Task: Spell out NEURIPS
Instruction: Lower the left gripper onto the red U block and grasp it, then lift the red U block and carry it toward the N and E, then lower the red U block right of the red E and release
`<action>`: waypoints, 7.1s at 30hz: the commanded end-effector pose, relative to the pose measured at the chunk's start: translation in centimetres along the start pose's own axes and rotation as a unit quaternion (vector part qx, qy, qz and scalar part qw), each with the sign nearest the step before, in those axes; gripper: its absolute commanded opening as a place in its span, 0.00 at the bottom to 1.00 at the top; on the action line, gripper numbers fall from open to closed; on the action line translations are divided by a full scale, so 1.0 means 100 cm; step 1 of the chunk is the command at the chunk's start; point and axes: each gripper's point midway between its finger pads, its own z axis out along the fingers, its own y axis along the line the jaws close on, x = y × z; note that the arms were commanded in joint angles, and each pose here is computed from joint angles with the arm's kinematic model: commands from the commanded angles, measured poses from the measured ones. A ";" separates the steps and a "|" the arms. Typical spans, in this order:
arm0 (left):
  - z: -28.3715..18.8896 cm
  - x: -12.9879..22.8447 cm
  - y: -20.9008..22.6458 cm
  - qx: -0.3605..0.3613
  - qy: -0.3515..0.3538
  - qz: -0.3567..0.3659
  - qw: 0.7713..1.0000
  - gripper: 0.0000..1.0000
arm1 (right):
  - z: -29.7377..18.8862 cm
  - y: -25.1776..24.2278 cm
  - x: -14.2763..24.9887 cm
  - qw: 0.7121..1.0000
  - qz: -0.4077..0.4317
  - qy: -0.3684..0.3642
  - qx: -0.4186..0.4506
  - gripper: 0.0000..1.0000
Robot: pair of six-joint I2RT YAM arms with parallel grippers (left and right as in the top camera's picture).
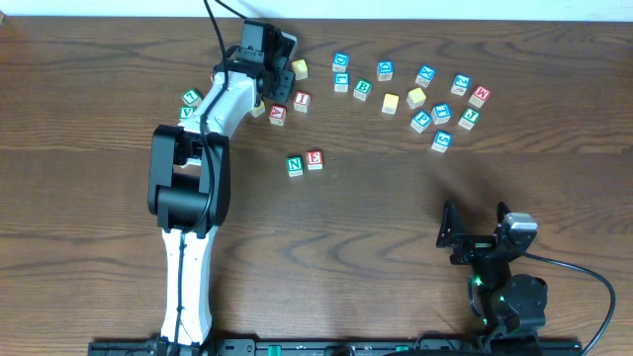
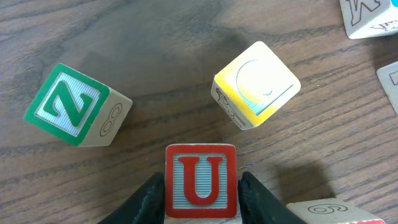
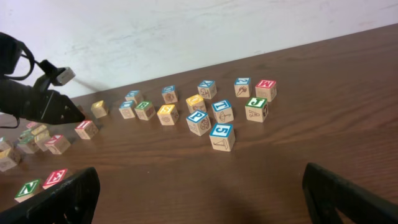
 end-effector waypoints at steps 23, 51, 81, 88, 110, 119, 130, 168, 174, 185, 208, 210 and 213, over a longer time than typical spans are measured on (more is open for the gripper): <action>-0.087 -0.046 -0.009 -0.048 -0.040 -0.018 0.998 0.38 | 0.000 -0.003 0.000 1.000 -0.002 -0.001 0.007 0.99; 0.012 0.006 0.004 -0.067 0.008 -0.029 0.997 0.51 | 0.000 -0.003 0.000 1.000 -0.002 -0.001 0.007 0.99; -0.027 -0.029 0.004 -0.071 -0.034 -0.028 0.997 0.35 | 0.000 -0.003 0.000 1.000 -0.002 -0.001 0.007 0.99; -0.027 -0.025 0.003 -0.070 -0.026 -0.028 0.997 0.31 | 0.000 -0.003 0.000 1.000 -0.002 -0.001 0.007 0.99; 0.006 -0.003 0.004 -0.068 -0.005 -0.029 0.997 0.50 | 0.000 -0.003 0.000 1.000 -0.002 -0.001 0.007 0.99; 0.007 0.002 0.004 -0.068 0.001 -0.029 0.997 0.50 | 0.000 -0.003 0.000 1.000 -0.002 -0.001 0.007 0.99; 0.010 0.009 0.003 -0.067 0.006 -0.029 0.997 0.41 | 0.000 -0.003 0.000 1.000 -0.002 -0.001 0.007 0.99; -0.072 -0.056 -0.001 -0.078 -0.071 -0.024 0.994 0.27 | 0.000 -0.003 0.000 1.000 -0.002 -0.001 0.007 0.99; -0.135 -0.061 -0.043 -0.056 -0.060 -0.018 0.997 0.27 | 0.000 -0.003 0.000 1.000 -0.002 -0.001 0.007 0.99; -0.155 0.027 -0.135 -0.022 0.118 -0.081 0.990 0.26 | 0.000 -0.003 0.000 1.000 -0.002 -0.001 0.007 0.99; -0.092 0.085 -0.172 -0.016 0.108 -0.180 0.978 0.25 | 0.000 -0.003 0.000 1.000 -0.002 -0.001 0.007 0.99; -0.090 0.089 -0.167 -0.031 0.108 -0.193 0.975 0.25 | 0.000 -0.003 0.000 1.000 -0.002 -0.001 0.007 0.99; -0.088 0.093 -0.161 -0.050 0.104 -0.208 0.971 0.25 | 0.000 -0.003 0.000 1.000 -0.002 -0.001 0.007 0.99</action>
